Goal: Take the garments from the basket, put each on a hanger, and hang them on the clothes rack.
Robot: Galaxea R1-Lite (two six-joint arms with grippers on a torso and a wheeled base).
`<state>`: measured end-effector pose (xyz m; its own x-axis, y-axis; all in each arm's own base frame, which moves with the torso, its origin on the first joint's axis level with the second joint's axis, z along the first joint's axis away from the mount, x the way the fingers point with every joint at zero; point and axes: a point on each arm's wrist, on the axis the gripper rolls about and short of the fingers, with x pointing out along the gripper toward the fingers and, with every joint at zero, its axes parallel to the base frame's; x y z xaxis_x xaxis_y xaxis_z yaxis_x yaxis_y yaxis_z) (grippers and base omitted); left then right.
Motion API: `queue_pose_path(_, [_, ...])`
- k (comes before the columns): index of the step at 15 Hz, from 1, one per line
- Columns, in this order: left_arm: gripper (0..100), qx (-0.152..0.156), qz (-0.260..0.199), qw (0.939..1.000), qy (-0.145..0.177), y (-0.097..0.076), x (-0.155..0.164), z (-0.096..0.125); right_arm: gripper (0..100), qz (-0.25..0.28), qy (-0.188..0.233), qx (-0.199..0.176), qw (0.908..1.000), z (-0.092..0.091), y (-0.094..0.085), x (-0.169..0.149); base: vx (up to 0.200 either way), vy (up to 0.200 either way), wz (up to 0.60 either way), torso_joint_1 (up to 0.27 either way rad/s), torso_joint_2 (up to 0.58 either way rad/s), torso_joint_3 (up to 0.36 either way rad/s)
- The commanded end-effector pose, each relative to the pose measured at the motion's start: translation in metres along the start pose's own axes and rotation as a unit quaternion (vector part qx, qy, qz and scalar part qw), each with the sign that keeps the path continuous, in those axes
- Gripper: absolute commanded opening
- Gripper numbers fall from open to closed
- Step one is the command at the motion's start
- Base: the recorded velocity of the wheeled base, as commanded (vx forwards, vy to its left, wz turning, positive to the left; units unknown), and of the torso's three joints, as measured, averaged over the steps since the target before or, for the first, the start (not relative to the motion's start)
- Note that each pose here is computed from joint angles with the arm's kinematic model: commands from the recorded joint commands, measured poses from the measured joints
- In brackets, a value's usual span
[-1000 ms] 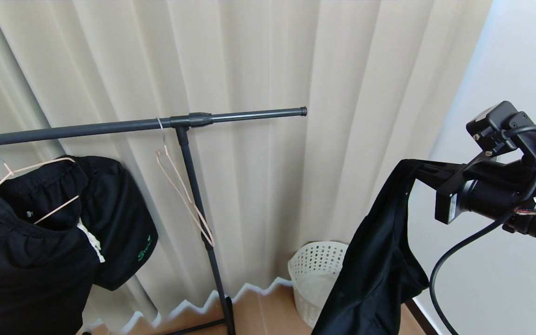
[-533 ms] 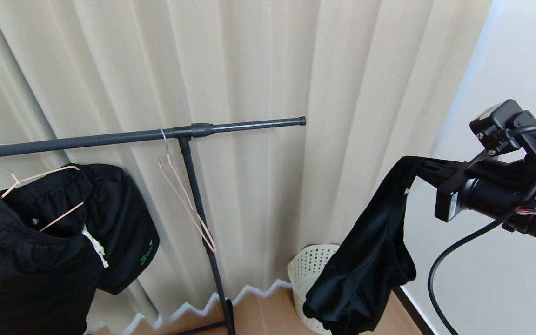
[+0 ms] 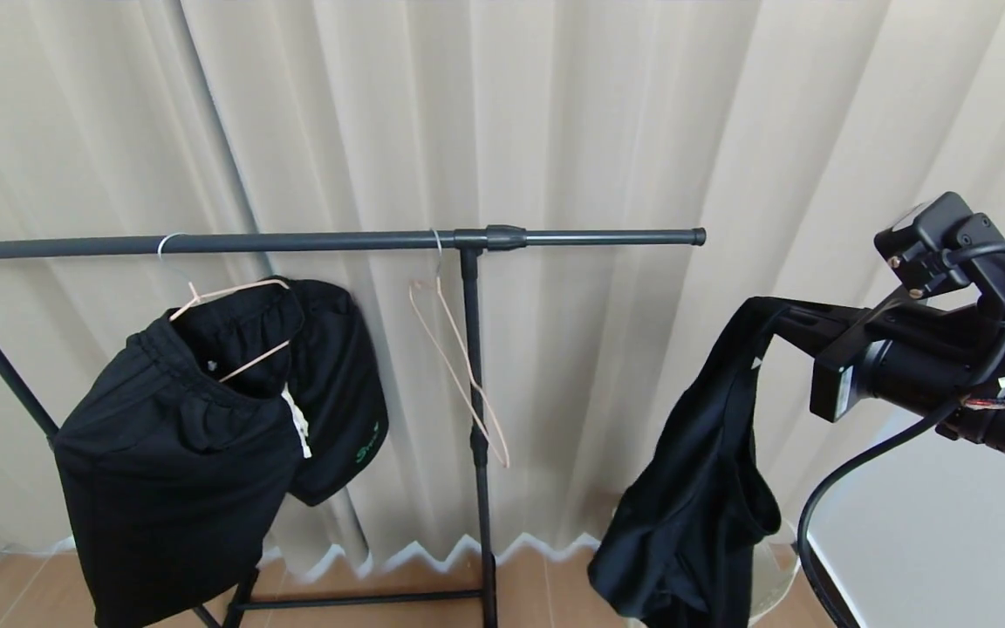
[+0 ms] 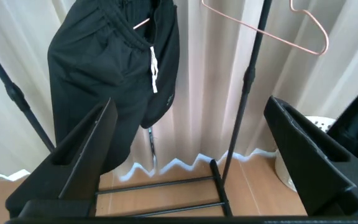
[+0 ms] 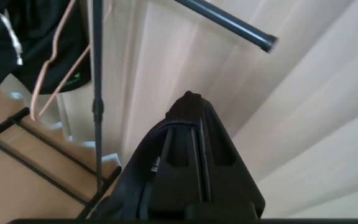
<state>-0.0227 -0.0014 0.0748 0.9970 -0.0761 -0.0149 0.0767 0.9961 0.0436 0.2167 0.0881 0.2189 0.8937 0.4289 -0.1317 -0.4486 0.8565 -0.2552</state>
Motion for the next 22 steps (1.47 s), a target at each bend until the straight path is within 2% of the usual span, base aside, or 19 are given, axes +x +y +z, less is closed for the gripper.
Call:
queue_pose_path(1, [100, 0.000, 0.000, 1.0000, 0.000, 0.0000, 0.0000, 0.0000, 0, 0.001, 0.000, 0.000, 1.0000, -0.0003, 0.0003, 0.0001, 0.000, 0.200, 0.00, 0.012, 0.00, 0.002])
queue_pose_path(15, [100, -0.001, 0.000, 1.0000, 0.000, 0.0000, 0.0000, 0.0000, 0, 0.000, 0.000, 0.000, 1.0000, 0.0000, -0.0002, 0.0001, 0.000, 0.200, 0.00, 0.002, 0.00, 0.002])
queue_pose_path(17, [100, -0.001, 0.000, 1.0000, 0.000, -0.0001, 0.0000, 0.0000, 0, 0.001, 0.002, 0.001, 1.0000, -0.0010, 0.0001, 0.0008, -0.200, 0.200, 0.00, 0.002, 0.00, -0.002])
queue_pose_path(22, [100, -0.001, 0.000, 1.0000, -0.001, -0.0001, -0.0001, -0.0001, 0, 0.002, 0.002, 0.001, 1.0000, -0.0010, 0.0005, 0.0004, -0.200, 0.000, 0.00, 0.002, 0.01, 0.002])
